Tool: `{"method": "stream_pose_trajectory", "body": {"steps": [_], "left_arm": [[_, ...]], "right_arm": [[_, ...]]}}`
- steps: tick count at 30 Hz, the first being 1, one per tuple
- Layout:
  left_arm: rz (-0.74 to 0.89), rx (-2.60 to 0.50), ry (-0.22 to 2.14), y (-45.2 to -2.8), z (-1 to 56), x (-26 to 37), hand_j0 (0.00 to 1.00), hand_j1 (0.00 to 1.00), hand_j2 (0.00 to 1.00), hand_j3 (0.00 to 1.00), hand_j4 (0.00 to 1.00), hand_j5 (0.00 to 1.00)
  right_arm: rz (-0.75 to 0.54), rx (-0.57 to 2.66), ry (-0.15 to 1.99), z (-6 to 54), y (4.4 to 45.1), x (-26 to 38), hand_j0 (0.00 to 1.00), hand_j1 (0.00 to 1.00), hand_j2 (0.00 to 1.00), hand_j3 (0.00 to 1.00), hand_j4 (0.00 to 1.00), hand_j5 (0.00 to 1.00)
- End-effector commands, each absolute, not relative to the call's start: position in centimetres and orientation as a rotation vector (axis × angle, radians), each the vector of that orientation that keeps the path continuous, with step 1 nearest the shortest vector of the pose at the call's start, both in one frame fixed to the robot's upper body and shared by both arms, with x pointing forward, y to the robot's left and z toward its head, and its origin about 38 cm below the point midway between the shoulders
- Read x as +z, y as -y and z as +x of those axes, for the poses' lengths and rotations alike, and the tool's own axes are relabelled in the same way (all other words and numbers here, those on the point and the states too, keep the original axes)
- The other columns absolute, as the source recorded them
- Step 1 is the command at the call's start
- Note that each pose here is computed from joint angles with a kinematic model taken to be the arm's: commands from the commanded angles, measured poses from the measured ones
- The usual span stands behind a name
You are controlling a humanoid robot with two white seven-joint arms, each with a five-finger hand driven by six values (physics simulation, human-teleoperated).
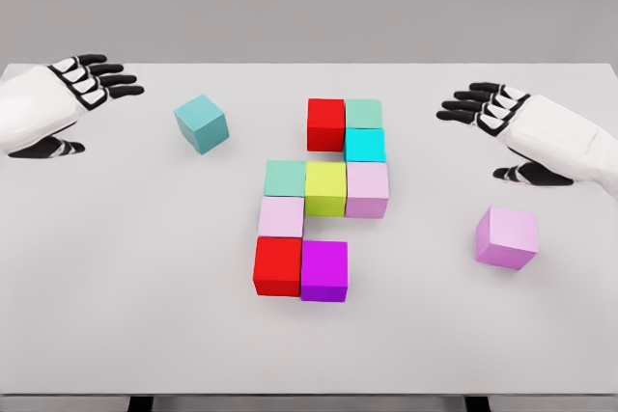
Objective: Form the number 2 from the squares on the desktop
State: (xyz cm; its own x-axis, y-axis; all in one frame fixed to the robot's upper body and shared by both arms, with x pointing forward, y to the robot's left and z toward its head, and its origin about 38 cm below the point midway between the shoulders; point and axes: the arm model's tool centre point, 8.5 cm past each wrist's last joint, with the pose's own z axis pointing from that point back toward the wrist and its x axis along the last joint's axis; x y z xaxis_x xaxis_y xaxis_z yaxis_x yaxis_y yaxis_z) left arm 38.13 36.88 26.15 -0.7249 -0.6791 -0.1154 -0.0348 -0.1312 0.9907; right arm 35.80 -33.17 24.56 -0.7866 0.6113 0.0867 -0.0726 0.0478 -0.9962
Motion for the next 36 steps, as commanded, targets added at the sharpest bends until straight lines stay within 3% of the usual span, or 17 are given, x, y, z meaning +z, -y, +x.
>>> {"method": "stream_pose_trajectory", "body": {"steps": [1,4,8,16,18,22,36], "left_arm": [[0.787,-1.905,1.697,-36.8,38.1,26.1,1.0,1.0,1.0,1.0,1.0,1.0],[0.775,-1.91,1.696,-36.6,38.1,25.7,1.0,1.0,1.0,1.0,1.0,1.0],[0.772,-1.947,1.678,-36.1,38.3,25.6,1.0,1.0,1.0,1.0,1.0,1.0],[0.762,-2.119,1.666,-31.5,41.1,24.6,1.0,1.0,1.0,1.0,1.0,1.0],[0.749,-2.161,1.628,-31.0,41.9,24.5,1.0,1.0,1.0,1.0,1.0,1.0],[0.727,-2.216,1.579,-29.9,43.6,24.2,1.0,1.0,1.0,1.0,1.0,1.0],[0.681,-2.174,1.586,-27.8,47.6,24.5,1.0,1.0,1.0,1.0,1.0,1.0]], "right_arm": [[-0.543,1.806,1.818,35.7,33.3,24.5,1.0,1.0,1.0,1.0,1.0,1.0],[-0.538,1.791,1.819,35.8,33.8,24.9,1.0,1.0,1.0,1.0,1.0,1.0],[-0.425,1.661,1.873,35.5,34.9,26.2,1.0,1.0,1.0,1.0,1.0,1.0],[-0.409,2.037,1.351,34.6,38.9,25.3,1.0,1.0,1.0,1.0,1.0,1.0],[-0.438,2.123,1.305,34.2,38.3,25.6,1.0,1.0,1.0,1.0,1.0,1.0],[-0.374,2.279,1.153,33.9,37.7,25.3,1.0,1.0,1.0,1.0,1.0,1.0],[-0.277,2.366,1.033,33.6,37.3,24.4,1.0,1.0,1.0,1.0,1.0,1.0]]}}
